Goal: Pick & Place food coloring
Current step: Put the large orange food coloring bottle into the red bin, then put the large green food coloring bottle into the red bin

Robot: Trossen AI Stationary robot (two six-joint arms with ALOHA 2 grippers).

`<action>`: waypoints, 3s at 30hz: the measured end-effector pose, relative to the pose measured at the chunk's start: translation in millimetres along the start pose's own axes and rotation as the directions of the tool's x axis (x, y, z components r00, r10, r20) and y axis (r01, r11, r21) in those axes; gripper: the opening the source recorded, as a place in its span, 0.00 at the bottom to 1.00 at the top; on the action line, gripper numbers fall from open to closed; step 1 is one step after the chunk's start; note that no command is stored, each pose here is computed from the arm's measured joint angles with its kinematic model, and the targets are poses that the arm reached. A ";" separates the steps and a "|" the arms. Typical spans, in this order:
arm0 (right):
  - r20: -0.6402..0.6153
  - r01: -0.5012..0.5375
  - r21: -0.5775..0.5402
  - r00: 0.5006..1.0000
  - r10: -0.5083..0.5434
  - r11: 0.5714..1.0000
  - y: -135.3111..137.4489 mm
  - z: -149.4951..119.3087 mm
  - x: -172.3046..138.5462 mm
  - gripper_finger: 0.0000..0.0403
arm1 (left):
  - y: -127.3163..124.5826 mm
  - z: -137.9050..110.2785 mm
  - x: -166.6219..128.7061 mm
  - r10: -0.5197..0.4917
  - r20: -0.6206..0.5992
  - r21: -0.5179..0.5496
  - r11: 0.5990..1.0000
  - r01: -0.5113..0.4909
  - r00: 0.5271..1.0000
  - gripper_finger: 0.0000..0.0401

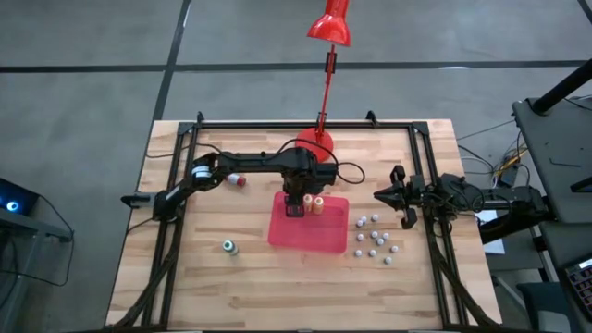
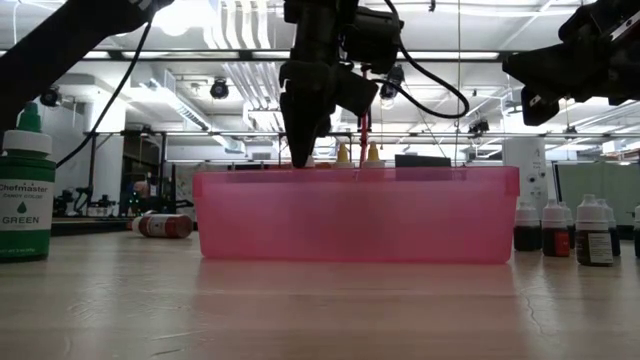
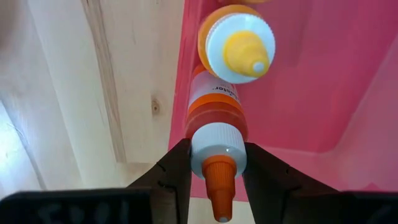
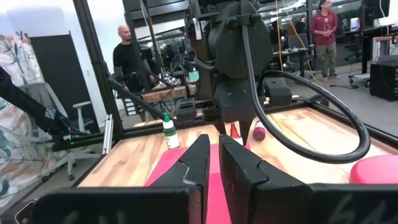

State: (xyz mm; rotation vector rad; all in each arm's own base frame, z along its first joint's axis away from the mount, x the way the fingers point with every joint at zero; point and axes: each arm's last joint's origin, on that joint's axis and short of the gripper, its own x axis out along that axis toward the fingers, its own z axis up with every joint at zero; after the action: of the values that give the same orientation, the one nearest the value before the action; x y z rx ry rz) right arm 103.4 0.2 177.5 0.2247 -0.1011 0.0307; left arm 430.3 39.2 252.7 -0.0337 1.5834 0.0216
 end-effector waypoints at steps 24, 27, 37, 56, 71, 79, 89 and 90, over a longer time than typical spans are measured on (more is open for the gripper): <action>-0.014 0.003 0.002 1.000 -0.003 1.000 -0.3 -1.3 0.0 0.07 | -0.5 5.0 0.1 -0.025 0.052 0.023 0.999 0.024 0.998 0.24; -0.014 0.003 0.002 1.000 -0.003 1.000 -0.2 -1.2 0.0 0.07 | -0.5 5.0 0.1 -0.025 0.052 0.022 0.999 0.024 0.998 0.24; -0.013 0.003 0.002 1.000 -0.003 1.000 -0.2 -1.2 0.0 0.07 | -0.6 5.0 0.1 -0.026 0.052 0.005 1.000 0.026 0.998 0.32; -0.013 0.003 0.002 1.000 -0.003 1.000 -0.3 -1.2 0.0 0.07 | -1.3 -7.2 -1.5 -0.039 -0.068 -0.009 0.999 0.039 0.997 0.37; -0.011 0.000 0.002 1.000 0.000 1.000 -0.1 -1.0 -0.1 0.07 | -2.7 -37.0 -55.6 -0.024 0.085 -0.087 0.996 0.031 0.996 0.37; -0.007 0.001 0.096 1.000 0.000 0.995 -0.1 -0.6 -0.1 0.07 | -2.3 -65.2 -70.1 -0.016 0.187 -0.137 0.990 0.042 0.982 0.37; -0.008 0.003 0.055 1.000 -0.002 0.998 -0.2 -0.7 -0.1 0.07 | -1.9 -116.8 -53.3 0.000 0.351 -0.217 0.973 0.081 0.936 0.37; -0.009 0.003 0.055 1.000 -0.002 0.998 -0.2 -0.8 -0.1 0.07 | -2.3 -123.2 -51.7 0.000 0.347 -0.230 0.969 0.085 0.938 0.37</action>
State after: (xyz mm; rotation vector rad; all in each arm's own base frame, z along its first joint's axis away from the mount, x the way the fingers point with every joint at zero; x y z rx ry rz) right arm 103.4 0.2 176.7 0.2802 -0.0913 0.0319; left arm 308.0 33.0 306.0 -0.2439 1.2202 0.1780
